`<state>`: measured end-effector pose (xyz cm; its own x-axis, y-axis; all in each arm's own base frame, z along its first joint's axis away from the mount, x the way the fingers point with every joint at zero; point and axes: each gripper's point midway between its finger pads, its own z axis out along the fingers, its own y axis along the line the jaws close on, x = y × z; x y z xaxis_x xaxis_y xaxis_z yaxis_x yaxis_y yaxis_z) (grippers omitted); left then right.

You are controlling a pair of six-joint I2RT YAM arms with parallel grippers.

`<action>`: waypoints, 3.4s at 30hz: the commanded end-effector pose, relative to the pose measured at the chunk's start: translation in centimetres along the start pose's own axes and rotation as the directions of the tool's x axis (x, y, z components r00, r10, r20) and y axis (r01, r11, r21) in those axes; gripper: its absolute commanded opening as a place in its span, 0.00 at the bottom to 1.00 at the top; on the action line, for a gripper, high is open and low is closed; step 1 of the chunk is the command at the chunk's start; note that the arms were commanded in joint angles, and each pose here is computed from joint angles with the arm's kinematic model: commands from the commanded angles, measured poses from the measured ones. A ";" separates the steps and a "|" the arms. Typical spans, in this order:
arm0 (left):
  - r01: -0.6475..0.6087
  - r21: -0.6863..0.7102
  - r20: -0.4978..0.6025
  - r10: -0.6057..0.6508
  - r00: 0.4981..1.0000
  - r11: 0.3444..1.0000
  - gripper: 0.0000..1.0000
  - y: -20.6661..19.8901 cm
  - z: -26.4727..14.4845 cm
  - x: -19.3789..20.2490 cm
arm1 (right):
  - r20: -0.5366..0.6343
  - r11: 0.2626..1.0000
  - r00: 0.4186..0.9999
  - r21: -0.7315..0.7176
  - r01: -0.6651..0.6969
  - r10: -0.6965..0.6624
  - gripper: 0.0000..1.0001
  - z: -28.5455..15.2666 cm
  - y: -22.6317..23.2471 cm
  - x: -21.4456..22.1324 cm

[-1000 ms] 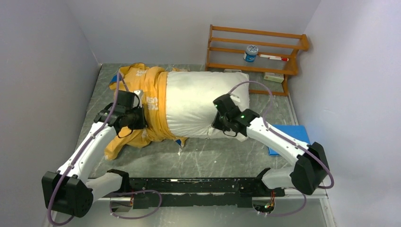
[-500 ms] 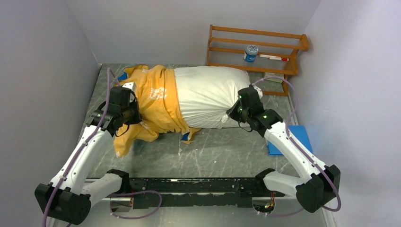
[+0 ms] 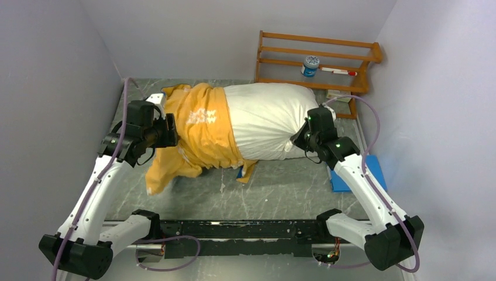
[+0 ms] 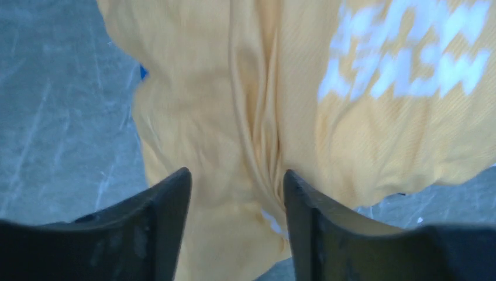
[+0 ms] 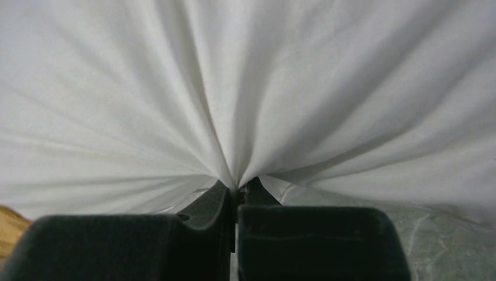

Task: Remove the pillowcase from the pillow
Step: Remove the pillow from the pillowcase.

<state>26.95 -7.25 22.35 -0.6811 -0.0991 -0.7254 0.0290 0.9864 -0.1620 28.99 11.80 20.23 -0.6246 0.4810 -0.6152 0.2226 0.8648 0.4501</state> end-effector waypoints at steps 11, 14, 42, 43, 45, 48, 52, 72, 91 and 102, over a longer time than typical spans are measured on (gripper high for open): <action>-0.126 0.452 0.104 0.089 0.991 0.883 0.82 -13.6 -4.1 -0.4 | -0.083 1.000 0.997 0.027 -0.009 0.011 0.00 2.5 -1.8 2.0; -0.128 0.465 0.054 0.116 0.992 0.876 0.81 -15.5 -3.9 2.6 | -0.085 1.000 0.996 0.030 0.000 0.003 0.00 2.5 -1.5 1.6; -0.098 -0.380 0.098 0.146 0.985 0.920 0.05 -4.3 2.5 9.1 | 0.037 0.986 0.999 0.167 0.019 -0.026 0.00 0.6 -3.4 -2.1; -0.089 -0.401 0.100 0.140 0.985 0.912 0.05 -3.3 1.6 8.8 | 0.044 0.985 0.999 0.169 0.021 -0.029 0.00 0.6 -3.3 -2.4; -0.065 -0.416 0.118 0.125 0.985 0.907 0.05 -2.2 -0.3 7.8 | 0.050 0.984 0.998 0.175 0.022 -0.031 0.00 0.8 -3.4 -2.8; -0.064 -0.367 0.140 0.123 0.982 0.928 0.05 -2.5 -1.5 6.6 | 0.043 0.985 0.999 0.173 0.020 -0.028 0.00 1.2 -3.4 -2.8; -0.126 -0.243 0.127 0.160 0.979 0.962 0.05 -5.1 -0.7 6.4 | 0.001 0.992 1.000 0.125 0.030 -0.030 0.00 1.2 -2.9 -1.6; -0.243 0.219 0.189 0.203 0.961 0.945 0.96 -12.2 7.9 -10.9 | -0.254 0.999 0.967 0.034 -0.013 0.021 0.00 0.7 -8.1 11.3; -0.274 0.478 0.220 0.188 0.957 0.835 0.05 -14.7 7.8 -8.5 | -0.042 0.815 0.957 -0.536 0.221 -0.288 0.69 -9.8 8.2 -0.7; -0.360 0.561 0.365 0.168 0.916 0.745 0.05 -15.3 2.1 -7.3 | 0.049 0.932 0.975 -0.290 0.220 -0.215 0.80 0.9 13.5 -8.9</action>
<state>34.89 -20.28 24.73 -0.4724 0.0583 -0.8795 0.5570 0.7931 -0.2465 32.48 17.75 36.06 -0.5894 0.2922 -0.7531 -0.2852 0.7970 0.5324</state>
